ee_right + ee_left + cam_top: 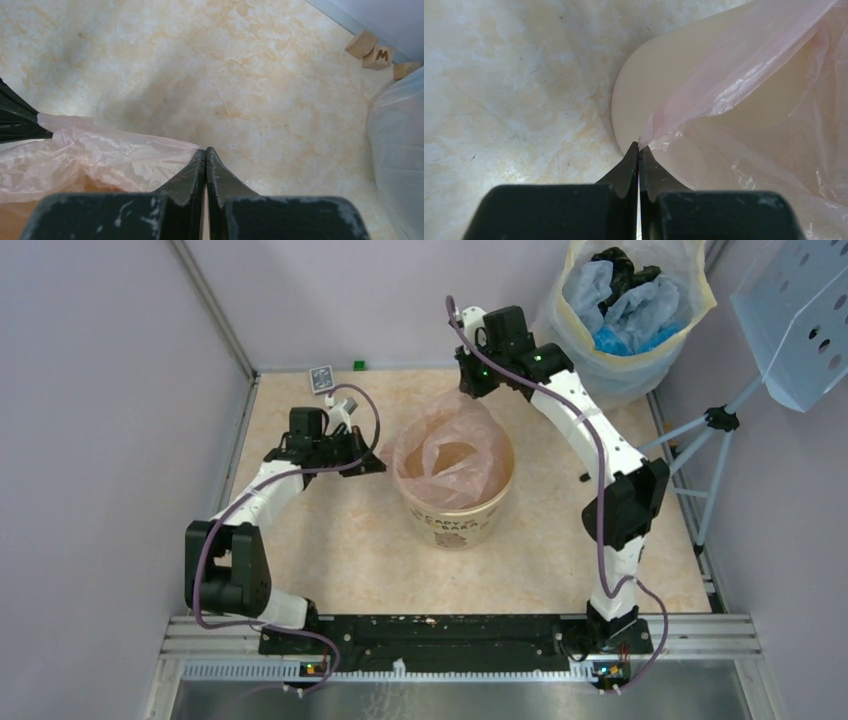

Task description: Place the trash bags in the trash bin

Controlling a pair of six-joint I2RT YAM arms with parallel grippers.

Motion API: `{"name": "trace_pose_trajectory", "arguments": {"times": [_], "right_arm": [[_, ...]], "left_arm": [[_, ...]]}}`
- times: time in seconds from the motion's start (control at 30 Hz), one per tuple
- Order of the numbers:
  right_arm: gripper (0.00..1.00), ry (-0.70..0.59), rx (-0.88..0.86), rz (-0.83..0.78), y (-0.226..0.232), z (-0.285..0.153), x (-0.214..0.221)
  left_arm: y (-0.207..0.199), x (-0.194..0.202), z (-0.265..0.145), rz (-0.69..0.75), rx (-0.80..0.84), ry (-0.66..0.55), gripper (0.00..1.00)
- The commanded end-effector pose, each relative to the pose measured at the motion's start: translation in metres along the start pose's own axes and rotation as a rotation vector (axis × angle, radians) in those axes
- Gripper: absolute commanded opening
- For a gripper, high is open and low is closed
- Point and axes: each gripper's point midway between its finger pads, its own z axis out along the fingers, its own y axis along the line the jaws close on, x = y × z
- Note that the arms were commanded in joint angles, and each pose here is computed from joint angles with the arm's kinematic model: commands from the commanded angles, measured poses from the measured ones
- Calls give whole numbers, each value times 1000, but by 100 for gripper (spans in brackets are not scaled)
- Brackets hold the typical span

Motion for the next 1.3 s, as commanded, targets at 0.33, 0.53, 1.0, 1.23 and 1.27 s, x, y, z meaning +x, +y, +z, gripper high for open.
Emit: {"name": "trace_pose_trajectory", "arguments": {"times": [0.33, 0.53, 1.0, 1.23, 1.27], "right_arm": [[1, 38, 43, 64, -21, -8, -10], [55, -26, 108, 19, -7, -58, -39], [73, -29, -74, -325, 149, -122, -19], [86, 132, -7, -500, 162, -113, 31], [85, 142, -6, -498, 162, -113, 35]], "left_arm": [[-22, 21, 18, -12, 137, 60, 0], [-28, 17, 12, 11, 135, 21, 0], [-30, 16, 10, 22, 141, 19, 0], [-31, 14, 9, 29, 140, 16, 0], [-31, 15, 9, 28, 140, 17, 0]]}}
